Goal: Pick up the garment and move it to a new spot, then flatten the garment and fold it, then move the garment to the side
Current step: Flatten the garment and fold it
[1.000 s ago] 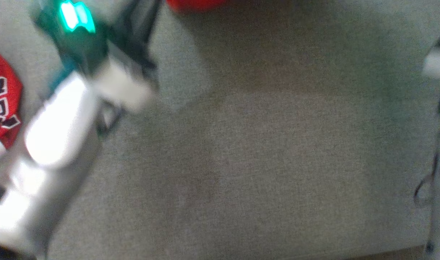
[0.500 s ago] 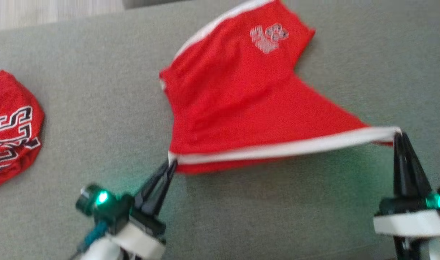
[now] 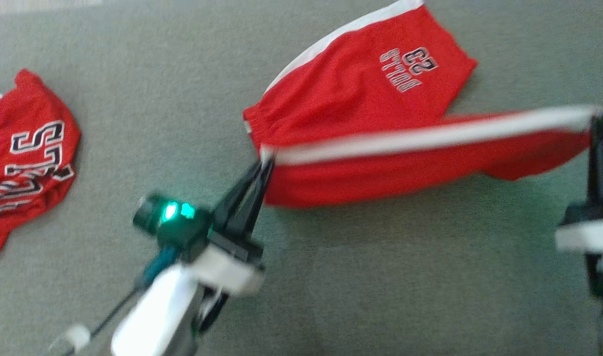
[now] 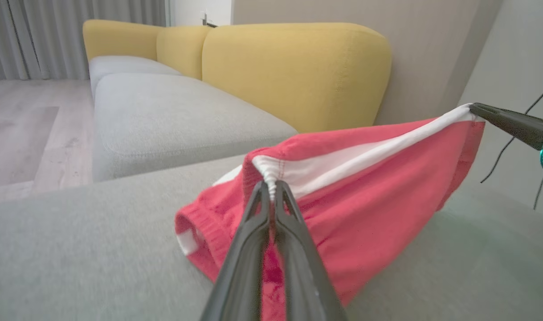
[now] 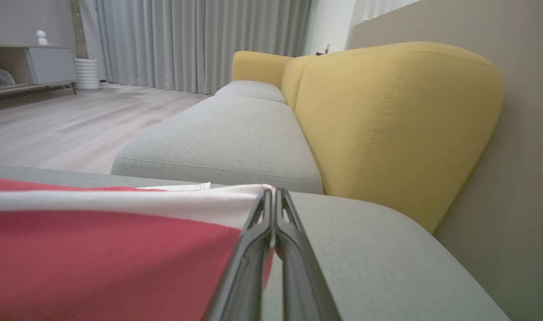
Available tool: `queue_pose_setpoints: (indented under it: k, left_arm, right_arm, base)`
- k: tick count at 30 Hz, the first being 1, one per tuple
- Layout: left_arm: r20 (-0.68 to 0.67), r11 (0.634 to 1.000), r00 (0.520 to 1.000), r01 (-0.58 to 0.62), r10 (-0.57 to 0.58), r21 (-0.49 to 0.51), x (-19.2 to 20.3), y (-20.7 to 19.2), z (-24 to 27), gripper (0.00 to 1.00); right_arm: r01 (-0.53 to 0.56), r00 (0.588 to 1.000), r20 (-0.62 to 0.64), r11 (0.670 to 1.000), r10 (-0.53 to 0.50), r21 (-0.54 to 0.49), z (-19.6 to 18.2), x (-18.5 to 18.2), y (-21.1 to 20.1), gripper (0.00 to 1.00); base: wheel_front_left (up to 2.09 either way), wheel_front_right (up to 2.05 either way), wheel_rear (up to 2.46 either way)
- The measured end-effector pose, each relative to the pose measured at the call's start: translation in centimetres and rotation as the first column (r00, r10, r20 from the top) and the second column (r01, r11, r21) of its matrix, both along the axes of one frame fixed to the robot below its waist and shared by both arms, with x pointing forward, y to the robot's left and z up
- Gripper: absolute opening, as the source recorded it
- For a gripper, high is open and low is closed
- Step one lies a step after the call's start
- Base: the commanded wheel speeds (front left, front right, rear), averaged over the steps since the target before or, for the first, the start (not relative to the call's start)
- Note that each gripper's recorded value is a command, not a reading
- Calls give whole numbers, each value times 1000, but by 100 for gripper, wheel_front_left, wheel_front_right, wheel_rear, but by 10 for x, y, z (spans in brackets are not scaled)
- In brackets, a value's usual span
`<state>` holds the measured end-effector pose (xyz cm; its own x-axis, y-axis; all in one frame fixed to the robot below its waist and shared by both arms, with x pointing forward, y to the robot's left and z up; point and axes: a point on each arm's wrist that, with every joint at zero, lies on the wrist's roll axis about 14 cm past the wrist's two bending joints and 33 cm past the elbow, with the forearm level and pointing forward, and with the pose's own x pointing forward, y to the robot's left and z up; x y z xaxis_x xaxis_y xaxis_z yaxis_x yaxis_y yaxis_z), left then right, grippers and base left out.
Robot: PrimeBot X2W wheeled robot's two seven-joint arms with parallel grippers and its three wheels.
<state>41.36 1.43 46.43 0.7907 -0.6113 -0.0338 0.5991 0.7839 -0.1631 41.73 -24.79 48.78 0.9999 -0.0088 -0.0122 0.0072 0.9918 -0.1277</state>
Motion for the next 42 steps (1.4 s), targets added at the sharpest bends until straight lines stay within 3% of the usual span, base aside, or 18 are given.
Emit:
queue_pose_setpoints:
  k: [4,10,19,23,24,25,26,27,34,42]
  left_arm:
    - [11,997,998,-60,60,43,46,6,-2,0]
    - [-63,988,991,-111,118,109,78,23,-30,0]
    - [-85,974,982,-156,171,164,111,46,-45,0]
    - [-99,968,976,-172,193,183,116,54,-54,0]
    - [-109,967,974,-177,199,185,116,55,-58,0]
    - [-117,966,971,-184,207,181,116,57,-60,0]
    - [-127,965,968,-190,215,182,115,58,-62,48]
    - [-133,961,965,-201,228,190,115,61,-65,100]
    - [-41,952,959,-271,279,142,117,61,-41,100]
    - [51,912,917,-398,395,93,83,79,-14,100]
  right_arm:
    - [-103,994,-32,994,101,-46,-5,67,12,0]
    - [-238,969,-104,963,226,-126,-20,142,41,0]
    - [-371,915,-237,912,327,-174,-64,198,81,0]
    - [-393,901,-264,905,343,-166,-80,212,91,0]
    - [-396,898,-271,905,345,-159,-84,213,93,21]
    - [-396,897,-276,907,347,-146,-88,213,94,21]
    - [-392,896,-280,910,345,-135,-91,213,94,100]
    - [-389,897,-278,913,344,-125,-92,212,94,100]
    - [-324,923,-229,945,308,-35,-83,203,83,100]
    - [-212,908,-343,970,241,119,-122,161,74,100]
  base:
    - [0,0,0]
    - [0,0,0]
    - [0,0,0]
    - [0,0,0]
    - [0,0,0]
    - [0,0,0]
    - [0,0,0]
    - [0,0,0]
    - [0,0,0]
    - [0,0,0]
